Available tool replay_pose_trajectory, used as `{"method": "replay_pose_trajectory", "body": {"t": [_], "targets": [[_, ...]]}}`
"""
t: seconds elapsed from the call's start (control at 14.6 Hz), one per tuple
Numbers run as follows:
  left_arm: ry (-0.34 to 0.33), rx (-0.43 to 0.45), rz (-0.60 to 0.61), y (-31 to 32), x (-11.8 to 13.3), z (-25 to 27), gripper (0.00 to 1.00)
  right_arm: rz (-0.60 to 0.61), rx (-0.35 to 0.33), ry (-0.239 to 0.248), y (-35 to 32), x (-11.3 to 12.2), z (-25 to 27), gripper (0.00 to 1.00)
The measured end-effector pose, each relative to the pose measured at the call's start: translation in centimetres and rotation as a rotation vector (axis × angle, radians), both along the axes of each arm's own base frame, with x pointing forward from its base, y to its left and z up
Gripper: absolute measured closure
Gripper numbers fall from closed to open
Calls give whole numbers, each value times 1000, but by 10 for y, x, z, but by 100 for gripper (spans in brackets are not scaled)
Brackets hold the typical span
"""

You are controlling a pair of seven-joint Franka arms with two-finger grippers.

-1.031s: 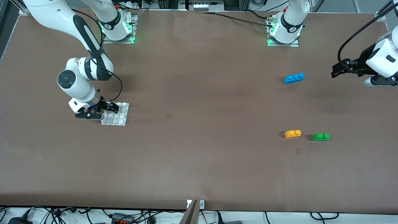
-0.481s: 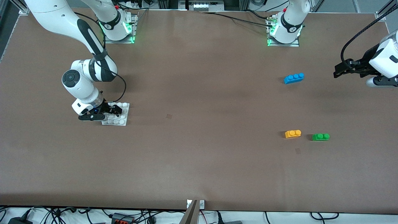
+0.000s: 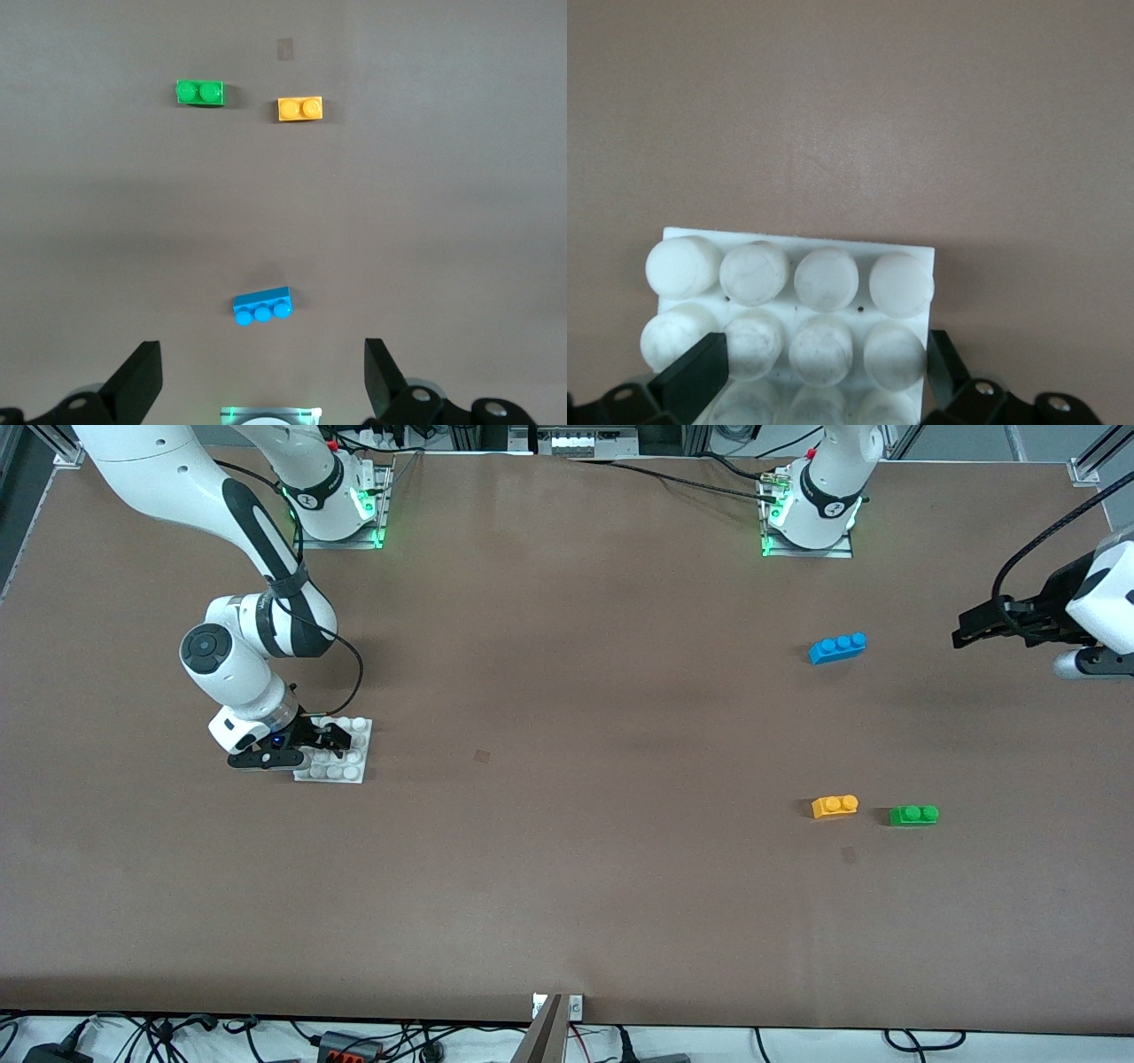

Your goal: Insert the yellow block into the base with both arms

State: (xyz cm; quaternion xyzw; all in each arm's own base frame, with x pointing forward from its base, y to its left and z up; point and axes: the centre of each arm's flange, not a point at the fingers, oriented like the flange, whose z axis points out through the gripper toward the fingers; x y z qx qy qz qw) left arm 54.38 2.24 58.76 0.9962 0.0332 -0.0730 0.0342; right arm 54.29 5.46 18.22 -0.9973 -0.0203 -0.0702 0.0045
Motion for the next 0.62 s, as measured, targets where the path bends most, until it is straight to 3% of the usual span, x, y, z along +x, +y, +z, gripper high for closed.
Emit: {"method": "replay_pose_trajectory", "body": {"t": [0.21,0.41,0.62], "targets": [[47,-32,5,3,8,-19,0,11,2,3,5,-1,-2,0],[91,-70,17,10,52,-105,0,25,5,3,11,-2,-2,0],[91,-86,20,7,76,-163,0,44,13,5,22,-3,-2,0]]}}
